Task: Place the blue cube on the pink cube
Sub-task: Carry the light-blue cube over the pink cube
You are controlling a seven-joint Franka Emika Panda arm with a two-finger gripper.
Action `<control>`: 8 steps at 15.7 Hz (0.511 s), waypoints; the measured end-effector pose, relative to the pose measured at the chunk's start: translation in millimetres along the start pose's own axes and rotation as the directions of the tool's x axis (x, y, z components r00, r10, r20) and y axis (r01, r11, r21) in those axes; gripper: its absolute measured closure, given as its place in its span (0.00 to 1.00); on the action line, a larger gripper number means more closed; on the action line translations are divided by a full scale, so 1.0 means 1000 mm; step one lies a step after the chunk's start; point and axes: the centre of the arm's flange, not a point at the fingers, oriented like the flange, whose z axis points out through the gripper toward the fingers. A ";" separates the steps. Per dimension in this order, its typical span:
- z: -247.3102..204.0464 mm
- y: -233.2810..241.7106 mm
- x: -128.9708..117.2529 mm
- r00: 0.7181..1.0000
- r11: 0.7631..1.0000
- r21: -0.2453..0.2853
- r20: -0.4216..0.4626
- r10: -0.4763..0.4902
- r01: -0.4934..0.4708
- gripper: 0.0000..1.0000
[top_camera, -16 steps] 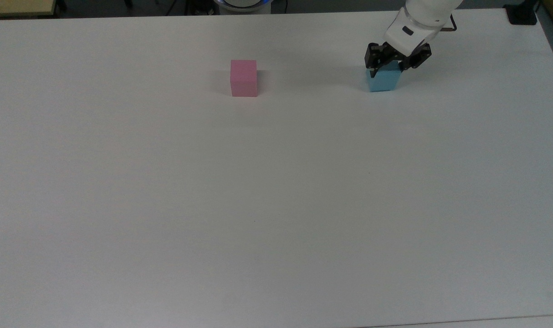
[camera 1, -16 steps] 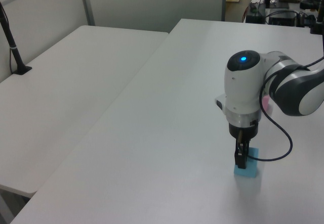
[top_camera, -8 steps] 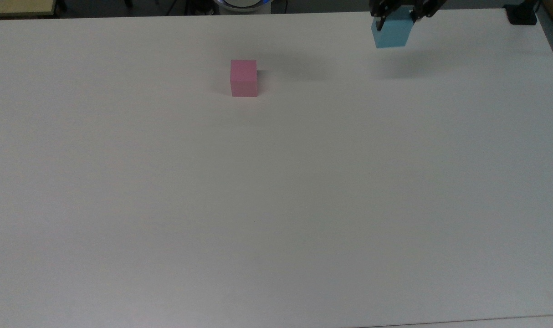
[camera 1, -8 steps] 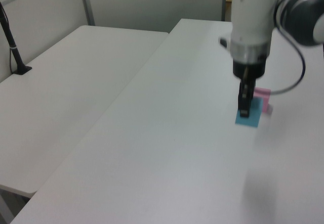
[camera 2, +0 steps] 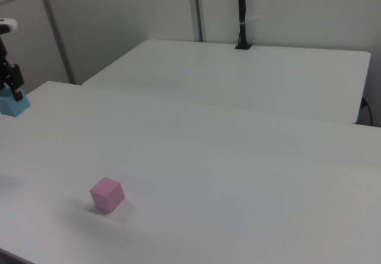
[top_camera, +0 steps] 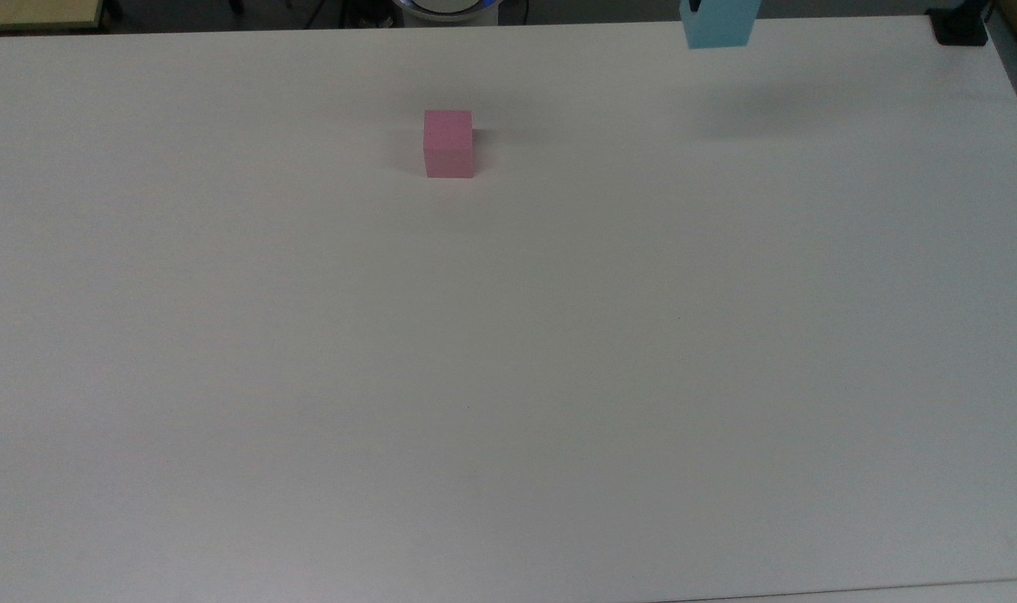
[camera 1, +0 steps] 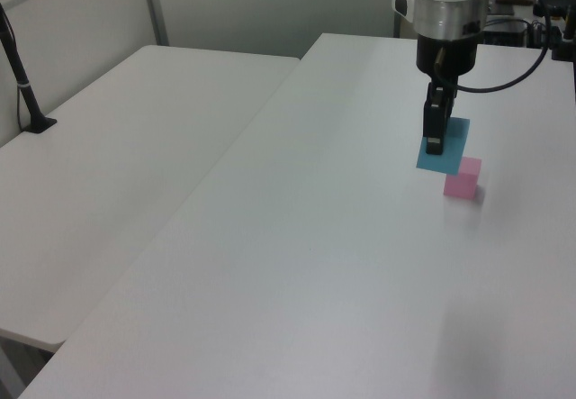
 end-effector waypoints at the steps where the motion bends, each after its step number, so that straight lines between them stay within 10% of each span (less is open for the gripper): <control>1: 0.001 0.011 0.006 1.000 1.000 -0.001 0.004 0.007 -0.006 0.41; 8: 0.003 0.153 0.033 0.998 0.999 0.005 0.023 0.053 -0.053 0.41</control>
